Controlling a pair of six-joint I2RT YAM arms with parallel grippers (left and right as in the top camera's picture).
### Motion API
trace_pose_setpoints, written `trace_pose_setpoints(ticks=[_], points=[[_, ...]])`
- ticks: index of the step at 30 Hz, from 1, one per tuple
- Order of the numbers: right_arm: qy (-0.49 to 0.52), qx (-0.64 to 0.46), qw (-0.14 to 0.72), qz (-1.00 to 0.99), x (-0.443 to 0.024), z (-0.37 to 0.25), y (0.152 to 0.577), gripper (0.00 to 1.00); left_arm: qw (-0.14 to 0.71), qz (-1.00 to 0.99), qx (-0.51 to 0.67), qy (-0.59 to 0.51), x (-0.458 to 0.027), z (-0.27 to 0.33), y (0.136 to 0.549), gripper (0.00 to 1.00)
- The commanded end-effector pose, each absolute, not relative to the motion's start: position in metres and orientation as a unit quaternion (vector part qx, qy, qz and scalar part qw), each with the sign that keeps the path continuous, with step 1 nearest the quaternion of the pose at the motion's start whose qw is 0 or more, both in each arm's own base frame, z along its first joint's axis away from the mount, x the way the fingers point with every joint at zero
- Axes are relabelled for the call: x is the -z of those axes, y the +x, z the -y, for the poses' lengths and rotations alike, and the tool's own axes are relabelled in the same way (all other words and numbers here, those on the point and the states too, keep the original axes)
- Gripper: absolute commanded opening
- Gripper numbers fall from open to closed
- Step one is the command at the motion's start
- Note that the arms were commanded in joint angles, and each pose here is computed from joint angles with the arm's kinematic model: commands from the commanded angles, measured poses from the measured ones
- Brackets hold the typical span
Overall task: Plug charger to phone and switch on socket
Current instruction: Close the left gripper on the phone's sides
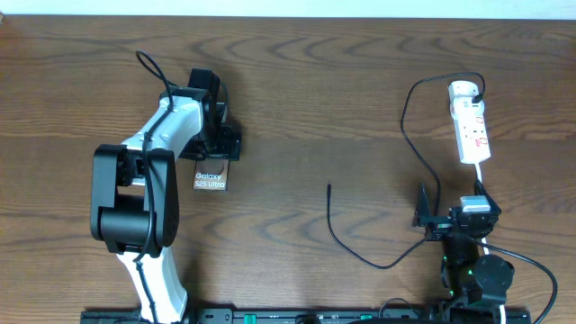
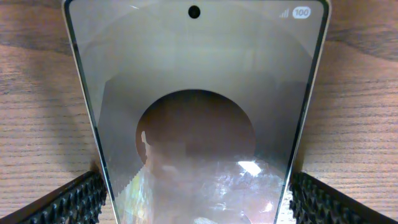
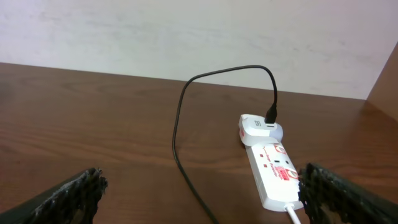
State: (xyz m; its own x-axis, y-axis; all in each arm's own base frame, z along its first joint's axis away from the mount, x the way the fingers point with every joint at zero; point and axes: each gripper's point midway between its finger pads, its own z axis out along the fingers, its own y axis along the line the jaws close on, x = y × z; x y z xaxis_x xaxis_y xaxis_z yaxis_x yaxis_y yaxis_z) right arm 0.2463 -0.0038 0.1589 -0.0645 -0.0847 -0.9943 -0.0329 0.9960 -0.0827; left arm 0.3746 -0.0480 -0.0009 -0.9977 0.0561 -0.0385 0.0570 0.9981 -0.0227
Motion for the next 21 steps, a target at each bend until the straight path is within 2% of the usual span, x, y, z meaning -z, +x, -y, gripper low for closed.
trace_pose_setpoints(ticks=[1, 18, 21], points=[[-0.048, 0.021, 0.682, -0.729, -0.1583, 0.0019, 0.2461, 0.99, 0.012, -0.999, 0.007, 0.032, 0.0043, 0.0443, 0.3708, 0.95], [-0.048, 0.021, 0.682, -0.729, -0.1583, 0.0019, 0.2461, 0.99, 0.011, -0.999, 0.007, 0.033, 0.0050, 0.0441, 0.3702, 0.91], [-0.048, 0.021, 0.682, -0.729, -0.1583, 0.0019, 0.2461, 0.99, 0.011, -0.999, 0.007, 0.033, 0.0050, 0.0441, 0.3702, 0.86]])
